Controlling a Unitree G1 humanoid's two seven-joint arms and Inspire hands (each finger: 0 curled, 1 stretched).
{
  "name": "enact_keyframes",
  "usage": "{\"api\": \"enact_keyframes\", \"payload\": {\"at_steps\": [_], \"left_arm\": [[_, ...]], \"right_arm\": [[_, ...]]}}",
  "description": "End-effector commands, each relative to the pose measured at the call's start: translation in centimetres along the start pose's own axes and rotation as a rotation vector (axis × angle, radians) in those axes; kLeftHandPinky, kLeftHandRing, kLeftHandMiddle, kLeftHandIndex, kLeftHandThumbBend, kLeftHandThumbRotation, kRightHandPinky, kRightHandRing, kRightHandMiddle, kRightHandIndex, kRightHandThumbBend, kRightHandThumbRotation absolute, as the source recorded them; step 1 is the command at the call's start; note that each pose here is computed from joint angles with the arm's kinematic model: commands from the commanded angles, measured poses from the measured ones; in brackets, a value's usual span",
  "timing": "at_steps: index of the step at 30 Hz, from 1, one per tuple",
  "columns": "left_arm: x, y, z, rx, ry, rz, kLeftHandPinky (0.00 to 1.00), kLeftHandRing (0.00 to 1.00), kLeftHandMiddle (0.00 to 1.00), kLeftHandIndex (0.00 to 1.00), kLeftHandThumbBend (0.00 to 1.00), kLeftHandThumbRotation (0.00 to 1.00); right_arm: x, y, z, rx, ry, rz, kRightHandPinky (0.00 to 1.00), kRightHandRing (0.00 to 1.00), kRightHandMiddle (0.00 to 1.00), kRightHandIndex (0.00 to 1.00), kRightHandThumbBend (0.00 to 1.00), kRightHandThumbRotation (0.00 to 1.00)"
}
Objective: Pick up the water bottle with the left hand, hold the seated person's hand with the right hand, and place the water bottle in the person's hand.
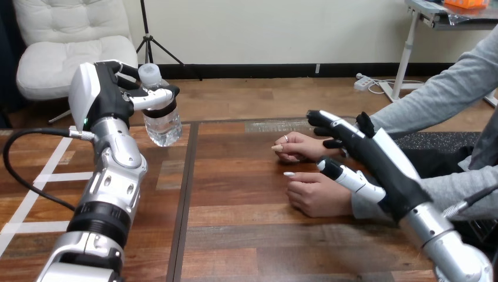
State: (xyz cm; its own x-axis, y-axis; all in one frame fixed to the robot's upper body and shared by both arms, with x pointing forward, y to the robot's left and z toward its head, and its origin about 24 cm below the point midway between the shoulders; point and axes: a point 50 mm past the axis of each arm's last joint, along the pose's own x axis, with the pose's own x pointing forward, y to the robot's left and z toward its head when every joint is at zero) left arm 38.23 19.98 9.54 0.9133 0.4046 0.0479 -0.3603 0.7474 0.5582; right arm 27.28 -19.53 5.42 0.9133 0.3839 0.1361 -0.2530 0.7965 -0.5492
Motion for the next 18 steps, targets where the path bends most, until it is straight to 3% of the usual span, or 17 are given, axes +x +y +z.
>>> {"api": "enact_keyframes", "payload": {"at_steps": [1, 11, 18], "left_arm": [[0.7, 1.6, 3.4, -0.034, -0.113, 0.041, 0.19, 0.27, 0.34, 0.43, 0.65, 0.0], [0.5, 1.9, 3.6, -0.008, -0.111, 0.003, 0.19, 0.27, 0.34, 0.42, 0.64, 0.0], [0.5, 2.1, 3.7, 0.028, -0.085, -0.025, 0.23, 0.32, 0.39, 0.47, 0.63, 0.0]], "right_arm": [[2.3, -2.5, 1.8, -0.119, -0.118, -0.04, 0.77, 0.84, 0.88, 0.9, 1.0, 0.92], [3.1, -4.1, 1.1, -0.259, -0.083, -0.012, 0.73, 0.83, 0.87, 0.89, 1.0, 0.87], [3.6, -4.9, 0.8, -0.342, -0.071, -0.005, 0.71, 0.81, 0.86, 0.87, 1.0, 0.83]]}}
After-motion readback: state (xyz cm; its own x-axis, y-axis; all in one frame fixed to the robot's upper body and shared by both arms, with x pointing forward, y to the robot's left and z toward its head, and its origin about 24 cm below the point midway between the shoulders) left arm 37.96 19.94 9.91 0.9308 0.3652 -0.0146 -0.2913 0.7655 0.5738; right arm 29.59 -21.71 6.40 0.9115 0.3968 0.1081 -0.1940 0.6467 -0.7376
